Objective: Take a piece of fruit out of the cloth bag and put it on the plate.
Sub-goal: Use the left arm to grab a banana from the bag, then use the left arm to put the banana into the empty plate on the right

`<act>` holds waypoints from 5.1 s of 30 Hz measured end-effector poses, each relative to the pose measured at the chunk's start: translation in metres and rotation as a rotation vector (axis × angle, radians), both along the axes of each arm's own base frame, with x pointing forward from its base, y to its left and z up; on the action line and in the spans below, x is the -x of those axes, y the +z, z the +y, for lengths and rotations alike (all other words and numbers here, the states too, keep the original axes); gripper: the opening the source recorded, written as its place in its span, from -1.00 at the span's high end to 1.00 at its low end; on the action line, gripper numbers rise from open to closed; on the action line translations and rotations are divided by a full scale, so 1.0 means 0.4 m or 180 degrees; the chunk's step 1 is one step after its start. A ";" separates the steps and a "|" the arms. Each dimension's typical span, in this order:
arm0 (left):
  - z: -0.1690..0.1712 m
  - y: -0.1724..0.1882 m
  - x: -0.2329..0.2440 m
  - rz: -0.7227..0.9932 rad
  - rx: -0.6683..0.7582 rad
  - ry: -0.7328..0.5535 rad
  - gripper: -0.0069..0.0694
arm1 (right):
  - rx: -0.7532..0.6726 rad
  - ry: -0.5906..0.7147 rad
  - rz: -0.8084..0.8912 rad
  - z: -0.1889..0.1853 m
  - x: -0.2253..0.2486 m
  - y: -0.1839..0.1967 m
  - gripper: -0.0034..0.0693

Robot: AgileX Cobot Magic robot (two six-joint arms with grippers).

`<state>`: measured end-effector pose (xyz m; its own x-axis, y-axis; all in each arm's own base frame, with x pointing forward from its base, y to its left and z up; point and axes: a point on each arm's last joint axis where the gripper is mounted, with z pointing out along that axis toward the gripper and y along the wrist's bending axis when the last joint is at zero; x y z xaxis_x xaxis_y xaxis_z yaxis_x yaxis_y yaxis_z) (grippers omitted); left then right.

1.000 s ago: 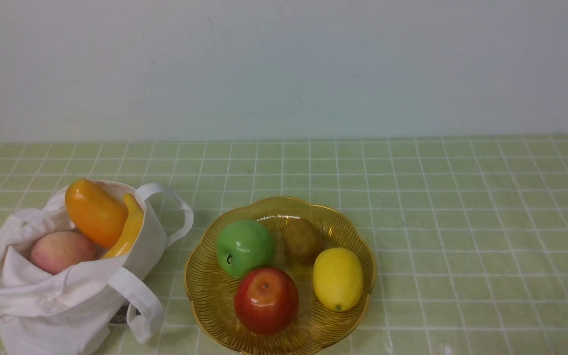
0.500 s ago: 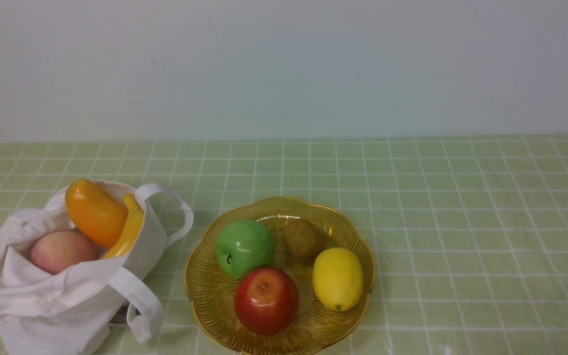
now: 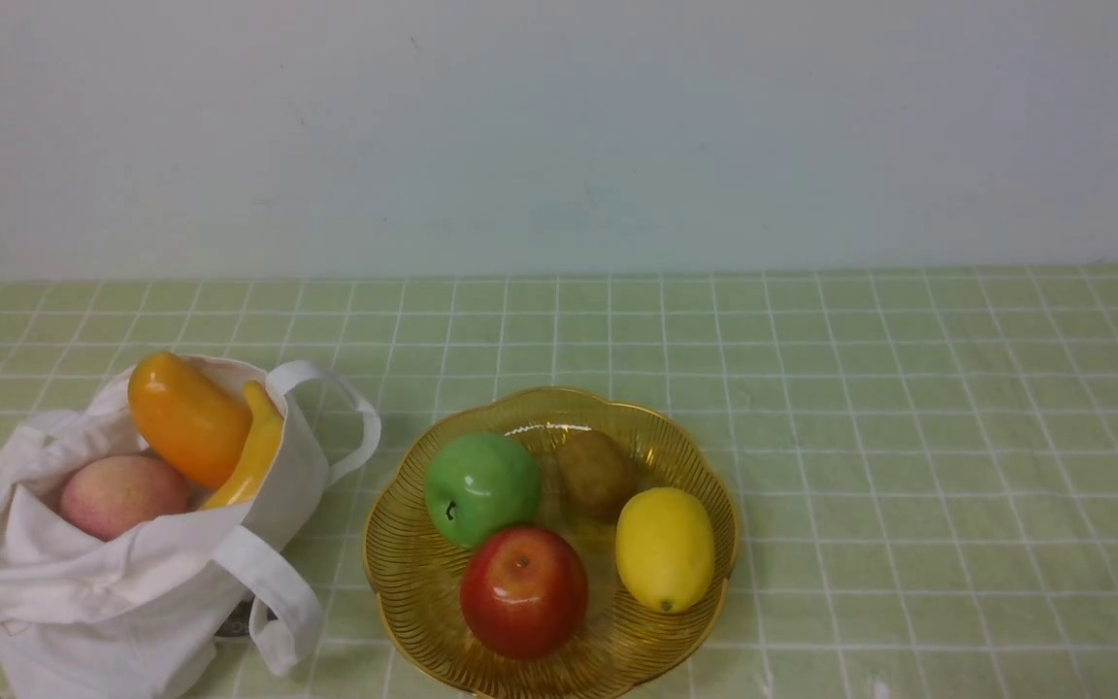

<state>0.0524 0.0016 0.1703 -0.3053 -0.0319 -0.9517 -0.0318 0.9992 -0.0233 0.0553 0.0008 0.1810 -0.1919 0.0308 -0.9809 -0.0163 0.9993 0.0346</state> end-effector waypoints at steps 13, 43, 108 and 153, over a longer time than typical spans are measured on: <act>0.001 0.000 0.000 0.0001 -0.0033 0.0002 0.84 | 0.0000 0.0000 0.0000 0.000 0.000 0.000 0.95; -0.063 0.117 0.008 -0.0328 0.3712 -0.0131 0.84 | 0.0000 0.0000 0.0000 0.000 0.000 0.000 0.95; -0.054 0.020 -0.744 0.2624 0.0836 -0.0563 -0.38 | 0.0000 0.0000 0.0000 0.000 0.000 0.000 0.95; -0.187 0.495 -0.536 0.0736 0.1674 -0.1571 0.07 | 0.0000 0.0000 0.0000 0.000 0.000 0.000 0.95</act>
<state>0.2669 -0.0731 0.3684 -0.5919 -0.2718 -0.7588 0.3543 0.7578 -0.5478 0.0553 0.0008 0.1810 -0.1919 0.0308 -0.9809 -0.0163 0.9993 0.0346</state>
